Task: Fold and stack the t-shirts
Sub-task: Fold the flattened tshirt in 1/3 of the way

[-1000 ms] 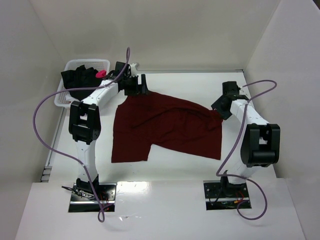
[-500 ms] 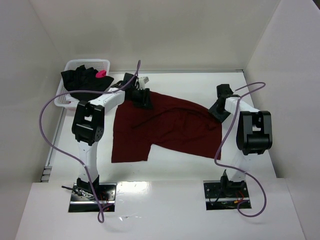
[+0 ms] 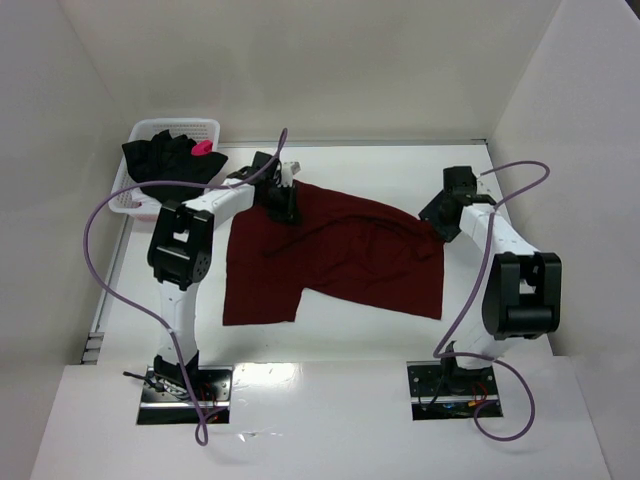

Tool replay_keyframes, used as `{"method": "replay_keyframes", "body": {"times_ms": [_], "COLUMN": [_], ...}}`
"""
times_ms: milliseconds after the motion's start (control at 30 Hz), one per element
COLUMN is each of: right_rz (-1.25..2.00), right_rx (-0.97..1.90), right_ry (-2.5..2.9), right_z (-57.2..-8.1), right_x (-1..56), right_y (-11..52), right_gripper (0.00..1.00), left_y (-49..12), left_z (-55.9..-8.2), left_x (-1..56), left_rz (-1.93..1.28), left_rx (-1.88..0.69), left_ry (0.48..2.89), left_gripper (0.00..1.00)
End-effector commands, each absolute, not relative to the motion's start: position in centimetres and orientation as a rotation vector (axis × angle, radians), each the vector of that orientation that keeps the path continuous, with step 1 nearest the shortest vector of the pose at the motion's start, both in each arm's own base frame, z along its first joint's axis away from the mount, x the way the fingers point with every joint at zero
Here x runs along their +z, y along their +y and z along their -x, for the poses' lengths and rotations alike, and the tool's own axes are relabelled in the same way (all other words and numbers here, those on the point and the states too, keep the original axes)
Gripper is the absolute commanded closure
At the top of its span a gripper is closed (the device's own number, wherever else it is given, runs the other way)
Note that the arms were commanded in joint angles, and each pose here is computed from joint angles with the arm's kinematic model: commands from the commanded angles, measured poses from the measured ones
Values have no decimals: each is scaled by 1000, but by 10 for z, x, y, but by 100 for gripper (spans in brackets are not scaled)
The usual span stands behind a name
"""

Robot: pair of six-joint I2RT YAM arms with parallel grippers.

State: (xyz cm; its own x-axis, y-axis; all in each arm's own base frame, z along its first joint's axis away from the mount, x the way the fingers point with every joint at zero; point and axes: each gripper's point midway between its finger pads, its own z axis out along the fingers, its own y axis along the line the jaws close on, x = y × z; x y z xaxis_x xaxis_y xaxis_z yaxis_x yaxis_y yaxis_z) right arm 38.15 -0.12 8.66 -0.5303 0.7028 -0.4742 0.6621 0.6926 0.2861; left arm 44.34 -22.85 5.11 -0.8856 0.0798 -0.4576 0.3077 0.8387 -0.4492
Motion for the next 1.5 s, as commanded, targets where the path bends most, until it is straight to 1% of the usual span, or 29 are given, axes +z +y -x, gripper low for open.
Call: {"method": "replay_keyframes", "body": {"times_ms": [0, 100, 133, 167, 233, 367, 467, 500, 533, 633, 733, 767, 867, 900, 1100, 1233, 1333, 1467], "right_rz": [-1074, -1080, -1068, -1071, -1057, -1044, -1051, -1035, -1039, -1026, -1033, -1031, -1042, -1029, -1078, -1124, -1150, -1159], "right_rx": [153, 173, 177, 172, 161, 134, 112, 104, 83, 67, 30, 23, -48, -59, -168, -163, -186, -175], "right_ry": [2373, 2417, 2423, 2433, 2476, 2520, 2533, 2524, 2528, 2527, 2529, 2515, 2524, 2512, 2452, 2359, 2367, 2360], "right_z": [-363, -352, -351, -348, -343, -341, -342, -346, -346, -348, -348, -352, -346, -348, -341, -342, -327, -325], "right_x": [77, 63, 63, 60, 48, 33, 26, 30, 26, 26, 24, 27, 28, 35, 63, 89, 87, 84], "right_y": [9, 14, 18, 18, 25, 31, 30, 28, 26, 23, 19, 18, 10, 8, -22, -44, -52, -54], "right_gripper": [36, 38, 40, 40, 42, 42, 47, 50, 55, 61, 75, 84, 95, 100, 100, 100, 100, 100], "left_y": [-221, -221, -221, -220, -219, -219, -217, -217, -217, -217, -216, -216, -216, -216, -215, -215, -208, -204], "left_z": [-442, -445, -444, -443, -444, -444, -443, -443, -443, -441, -438, -438, -438, -438, -435, -431, -435, -437], "left_x": [32, 32, 31, 27, 28, 28, 27, 27, 27, 27, 24, 24, 19, 19, 17, 14, 15, 15], "left_rz": [-242, -227, -225, -223, -220, -220, -215, -215, -215, -214, -212, -212, -210, -210, -209, -210, -186, -173], "left_rx": [-687, -678, -677, -675, -663, -663, -650, -650, -650, -648, -647, -647, -645, -645, -644, -655, -662, -660], "left_ry": [2658, 2662, 2671, 2680, 2681, 2681, 2691, 2691, 2691, 2700, 2709, 2709, 2719, 2719, 2728, 2737, 2736, 2735], "left_gripper": [74, 79, 80, 83, 84, 90, 94, 94, 96, 98, 98, 98, 98, 98, 99, 99, 99, 99]}}
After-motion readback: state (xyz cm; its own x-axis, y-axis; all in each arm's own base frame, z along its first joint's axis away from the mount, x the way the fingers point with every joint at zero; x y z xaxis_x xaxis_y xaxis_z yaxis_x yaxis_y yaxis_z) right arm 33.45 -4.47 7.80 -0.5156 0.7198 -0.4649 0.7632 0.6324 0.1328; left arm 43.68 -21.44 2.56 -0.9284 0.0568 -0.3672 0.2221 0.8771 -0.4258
